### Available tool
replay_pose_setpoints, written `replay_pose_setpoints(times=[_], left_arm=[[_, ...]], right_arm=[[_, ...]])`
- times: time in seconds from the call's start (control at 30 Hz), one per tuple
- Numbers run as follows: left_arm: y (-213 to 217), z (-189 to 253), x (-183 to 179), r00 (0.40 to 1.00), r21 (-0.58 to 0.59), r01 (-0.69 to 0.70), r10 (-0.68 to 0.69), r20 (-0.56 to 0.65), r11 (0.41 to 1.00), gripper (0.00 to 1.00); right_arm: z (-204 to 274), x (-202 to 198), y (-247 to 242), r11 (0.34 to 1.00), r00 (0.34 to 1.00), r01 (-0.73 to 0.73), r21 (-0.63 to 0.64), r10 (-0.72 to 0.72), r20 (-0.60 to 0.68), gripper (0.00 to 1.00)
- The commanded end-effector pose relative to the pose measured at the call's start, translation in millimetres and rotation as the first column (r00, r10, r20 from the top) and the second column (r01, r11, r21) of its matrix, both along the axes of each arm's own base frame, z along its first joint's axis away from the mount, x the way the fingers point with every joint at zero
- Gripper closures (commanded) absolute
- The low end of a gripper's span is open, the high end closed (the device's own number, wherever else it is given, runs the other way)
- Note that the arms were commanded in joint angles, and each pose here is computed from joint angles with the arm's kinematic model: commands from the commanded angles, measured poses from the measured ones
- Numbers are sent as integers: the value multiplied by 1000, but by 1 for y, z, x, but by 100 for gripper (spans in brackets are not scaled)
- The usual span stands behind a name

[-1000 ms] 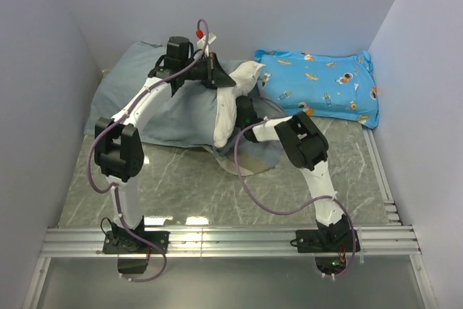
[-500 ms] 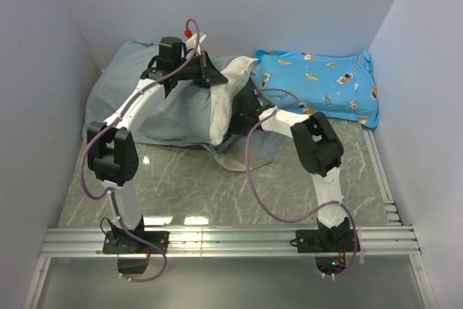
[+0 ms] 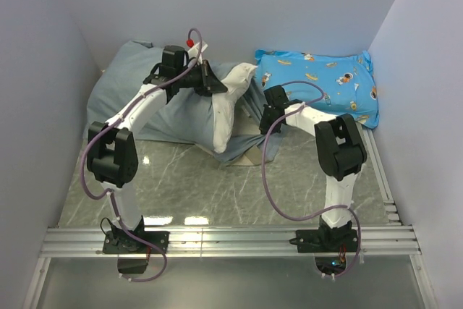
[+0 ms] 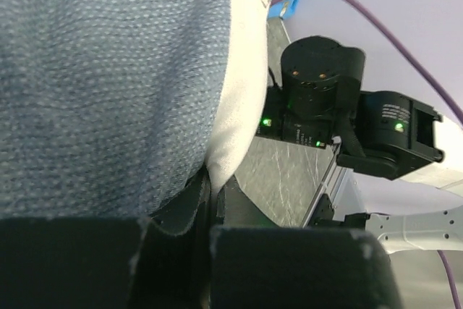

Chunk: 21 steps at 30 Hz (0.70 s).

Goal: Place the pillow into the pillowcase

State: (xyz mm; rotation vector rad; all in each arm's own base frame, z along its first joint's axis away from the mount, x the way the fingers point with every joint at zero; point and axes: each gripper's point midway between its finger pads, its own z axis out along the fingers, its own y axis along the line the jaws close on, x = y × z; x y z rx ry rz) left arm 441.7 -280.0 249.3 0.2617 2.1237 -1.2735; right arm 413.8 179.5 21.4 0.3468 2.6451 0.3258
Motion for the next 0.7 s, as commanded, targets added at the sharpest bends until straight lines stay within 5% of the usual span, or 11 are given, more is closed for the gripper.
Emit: replay_pose_setpoints(times=[0.0,0.1,0.3,0.43,0.67], left_arm=[[5,17,-3,997,3,-12,11,81,1000,100],[2,-2,-10,999,20,6,-7,53,1000,100],[-9,-19,-27,996,-25,83,-83,-8,996,100],[-16,-12,-34,992,-55,129,-129,2,990,100],[-21,-4,-35,989,-84,150,-151,2,985,100]], right_arm=[[15,3,-9,996,998,-53,-69,56,36,97],[35,1,1,993,989,-118,-26,120,91,88],[84,6,19,976,951,-208,63,187,246,35],[99,16,27,977,930,-210,49,184,319,26],[66,25,50,982,949,-189,2,182,259,26]])
